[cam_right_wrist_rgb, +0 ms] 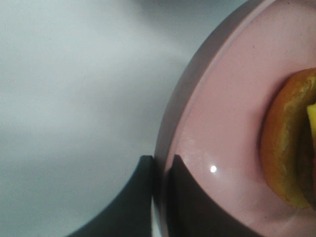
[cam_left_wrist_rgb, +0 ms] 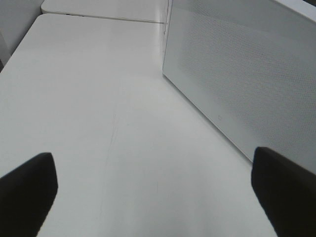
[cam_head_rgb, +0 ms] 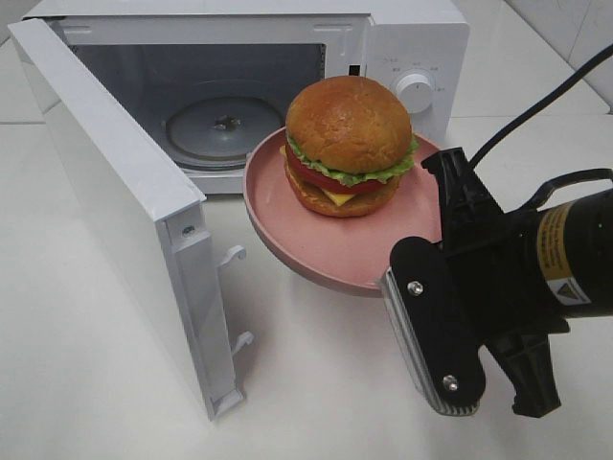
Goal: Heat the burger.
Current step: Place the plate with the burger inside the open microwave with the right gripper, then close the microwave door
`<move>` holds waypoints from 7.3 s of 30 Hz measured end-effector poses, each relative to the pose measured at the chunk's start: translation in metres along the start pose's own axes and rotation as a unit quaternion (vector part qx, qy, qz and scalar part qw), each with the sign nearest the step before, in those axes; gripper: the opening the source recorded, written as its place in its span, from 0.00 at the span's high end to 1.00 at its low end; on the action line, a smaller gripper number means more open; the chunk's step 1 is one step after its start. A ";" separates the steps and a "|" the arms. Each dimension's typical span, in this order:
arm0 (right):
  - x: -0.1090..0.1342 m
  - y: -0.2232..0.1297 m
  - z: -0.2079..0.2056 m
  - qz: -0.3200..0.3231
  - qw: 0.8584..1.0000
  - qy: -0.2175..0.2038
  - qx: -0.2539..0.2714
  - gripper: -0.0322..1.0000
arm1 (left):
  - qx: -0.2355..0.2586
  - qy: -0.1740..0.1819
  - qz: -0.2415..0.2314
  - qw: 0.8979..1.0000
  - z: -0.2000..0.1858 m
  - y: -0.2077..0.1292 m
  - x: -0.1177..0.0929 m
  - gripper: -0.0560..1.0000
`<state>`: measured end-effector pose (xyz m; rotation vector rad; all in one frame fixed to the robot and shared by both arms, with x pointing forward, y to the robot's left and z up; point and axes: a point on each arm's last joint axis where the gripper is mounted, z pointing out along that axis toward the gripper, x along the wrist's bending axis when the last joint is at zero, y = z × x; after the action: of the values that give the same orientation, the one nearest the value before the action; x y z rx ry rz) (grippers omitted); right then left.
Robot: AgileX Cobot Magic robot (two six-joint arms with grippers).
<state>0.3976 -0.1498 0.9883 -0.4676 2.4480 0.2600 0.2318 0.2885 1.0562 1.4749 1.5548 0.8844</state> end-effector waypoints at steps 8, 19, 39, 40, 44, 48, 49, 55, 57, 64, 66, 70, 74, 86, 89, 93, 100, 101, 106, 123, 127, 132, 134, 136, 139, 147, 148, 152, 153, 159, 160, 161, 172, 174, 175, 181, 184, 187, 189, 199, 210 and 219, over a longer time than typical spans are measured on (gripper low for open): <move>-0.001 -0.019 0.004 -0.041 0.999 0.035 -0.010 0.93 | 0.000 0.000 0.000 1.000 0.000 0.000 0.000 0.01; -0.006 -0.029 0.005 -0.098 0.992 0.032 -0.069 0.93 | 0.000 0.000 0.000 1.000 0.000 0.000 0.000 0.01; -0.011 -0.020 0.030 -0.135 0.986 0.068 -0.070 0.93 | 0.000 0.000 0.000 1.000 0.000 0.000 0.000 0.01; -0.014 -0.019 0.032 -0.134 0.986 0.067 -0.069 0.93 | 0.000 0.000 0.000 1.000 0.000 0.000 0.000 0.01; -0.023 -0.017 0.037 -0.129 0.987 0.064 -0.069 0.93 | 0.000 0.000 0.000 1.000 0.000 0.000 0.000 0.01; -0.034 -0.014 0.050 -0.122 0.988 0.070 -0.068 0.93 | 0.000 0.000 0.000 1.000 0.000 0.000 0.000 0.01; -0.037 -0.013 0.055 -0.122 0.988 0.074 -0.068 0.93 | 0.000 0.000 0.000 1.000 0.000 0.000 0.000 0.01; -0.044 -0.011 0.066 -0.122 0.987 0.079 -0.067 0.93 | 0.000 0.000 0.000 1.000 0.000 0.000 0.000 0.01; -0.047 -0.010 0.069 -0.122 0.987 0.078 -0.067 0.93 | 0.000 0.000 0.000 1.000 0.000 0.000 0.000 0.01; -0.061 -0.006 0.083 -0.123 0.987 0.077 -0.067 0.93 | 0.000 0.000 0.000 1.000 0.000 0.000 0.000 0.01; -0.063 -0.005 0.085 -0.123 0.987 0.075 -0.067 0.93 | 0.000 0.000 0.000 1.000 0.000 0.000 0.000 0.01; -0.072 -0.003 0.089 -0.124 0.988 0.069 -0.067 0.93 | 0.000 0.000 0.000 1.000 0.000 0.000 0.000 0.01; -0.083 0.000 0.096 -0.120 0.988 0.062 -0.068 0.93 | 0.000 0.000 0.000 1.000 0.000 0.000 0.000 0.01; -0.104 0.004 0.112 -0.120 0.989 0.062 -0.059 0.93 | 0.000 0.000 0.000 1.000 0.000 0.000 0.000 0.01; -0.106 0.004 0.118 -0.119 0.988 0.073 -0.057 0.93 | 0.000 0.000 0.000 1.000 0.000 0.000 0.000 0.01; -0.110 0.007 0.125 -0.117 0.988 0.081 -0.057 0.93 | 0.000 0.000 0.000 1.000 0.000 0.000 0.000 0.01; -0.122 0.012 0.136 -0.109 0.990 0.075 -0.051 0.93 | 0.000 0.000 0.000 1.000 0.000 0.000 0.000 0.01; -0.123 0.013 0.138 -0.112 0.990 0.073 -0.049 0.93 | 0.000 0.000 0.000 1.000 0.000 0.000 0.000 0.01; -0.132 0.016 0.146 -0.096 0.992 0.067 -0.045 0.93 | 0.000 0.000 0.000 1.000 0.000 0.000 0.000 0.01; -0.163 0.021 0.178 -0.051 0.997 0.056 -0.019 0.93 | 0.000 0.000 0.000 1.000 0.000 0.000 0.000 0.01; -0.165 0.021 0.184 -0.047 0.997 0.061 -0.017 0.93 | 0.000 0.000 0.000 1.000 0.000 0.000 0.000 0.01; -0.171 0.021 0.195 -0.044 0.997 0.062 -0.003 0.93 | 0.000 0.000 0.000 1.000 0.000 0.000 0.000 0.01; -0.176 0.021 0.198 -0.030 0.998 0.056 0.004 0.92 | 0.000 0.000 0.000 1.000 0.000 0.000 0.000 0.01; -0.178 0.021 0.199 -0.024 0.998 0.052 0.007 0.92 | 0.000 0.000 0.000 1.000 0.000 0.000 0.000 0.01; -0.183 0.021 0.205 -0.018 0.999 0.044 0.013 0.91 | 0.000 0.000 0.000 1.000 0.000 0.000 0.000 0.01; -0.189 0.023 0.217 -0.018 0.999 0.035 0.014 0.91 | 0.000 0.000 0.000 1.000 0.000 0.000 0.000 0.01; -0.189 0.023 0.218 -0.018 0.999 0.035 0.014 0.91 | 0.000 0.000 0.000 1.000 0.000 0.000 0.000 0.01; -0.192 0.025 0.226 -0.017 0.999 0.027 0.011 0.91 | 0.000 0.000 0.000 1.000 0.000 0.000 0.000 0.01; -0.192 0.025 0.226 -0.017 0.999 0.027 0.011 0.91 | 0.000 0.000 0.000 1.000 0.000 0.000 0.000 0.01; -0.195 0.027 0.232 -0.016 1.000 0.011 0.005 0.90 | 0.000 0.000 0.000 1.000 0.000 0.000 0.000 0.01; -0.195 0.027 0.232 -0.016 1.000 0.011 0.005 0.90 | 0.000 0.000 0.000 1.000 0.000 0.000 0.000 0.01; -0.194 0.027 0.233 -0.014 1.000 0.012 0.004 0.90 | 0.000 0.000 0.000 1.000 0.000 0.000 0.000 0.01; -0.196 0.028 0.237 -0.012 1.000 -0.002 -0.003 0.67 | 0.000 0.000 0.000 1.000 0.000 0.000 0.000 0.01; -0.195 0.028 0.236 -0.010 1.000 -0.002 -0.004 0.61 | 0.000 0.000 0.000 1.000 0.000 0.000 0.000 0.01; -0.195 0.028 0.236 -0.010 1.000 -0.002 -0.004 0.61 | 0.000 0.000 0.000 1.000 0.000 0.000 0.000 0.01; -0.181 0.025 0.229 -0.003 1.000 0.007 -0.008 0.47 | 0.000 0.000 0.000 1.000 0.000 0.000 0.000 0.01; -0.177 0.025 0.221 0.009 1.000 -0.006 -0.019 0.44 | 0.000 0.000 0.000 1.000 0.000 0.000 0.000 0.01; -0.175 0.024 0.207 0.014 0.999 -0.020 -0.027 0.40 | 0.000 0.000 0.000 1.000 0.000 0.000 0.000 0.01; -0.173 0.024 0.204 0.014 0.999 -0.021 -0.028 0.39 | 0.000 0.000 0.000 1.000 0.000 0.000 0.000 0.01; -0.149 0.017 0.176 0.016 0.999 -0.019 -0.032 0.24 | 0.000 0.000 0.000 1.000 0.000 0.000 0.000 0.01; -0.142 0.002 0.132 0.065 0.997 -0.033 -0.030 0.23 | 0.000 0.000 0.000 1.000 0.000 0.000 0.000 0.01; -0.132 -0.002 0.102 0.133 0.990 -0.041 -0.035 0.23 | 0.000 0.000 0.000 1.000 0.000 0.000 0.000 0.01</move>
<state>0.5525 -0.0860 0.9892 -0.1549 2.4239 0.4691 0.2318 0.2885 1.0562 1.4749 1.5548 0.8844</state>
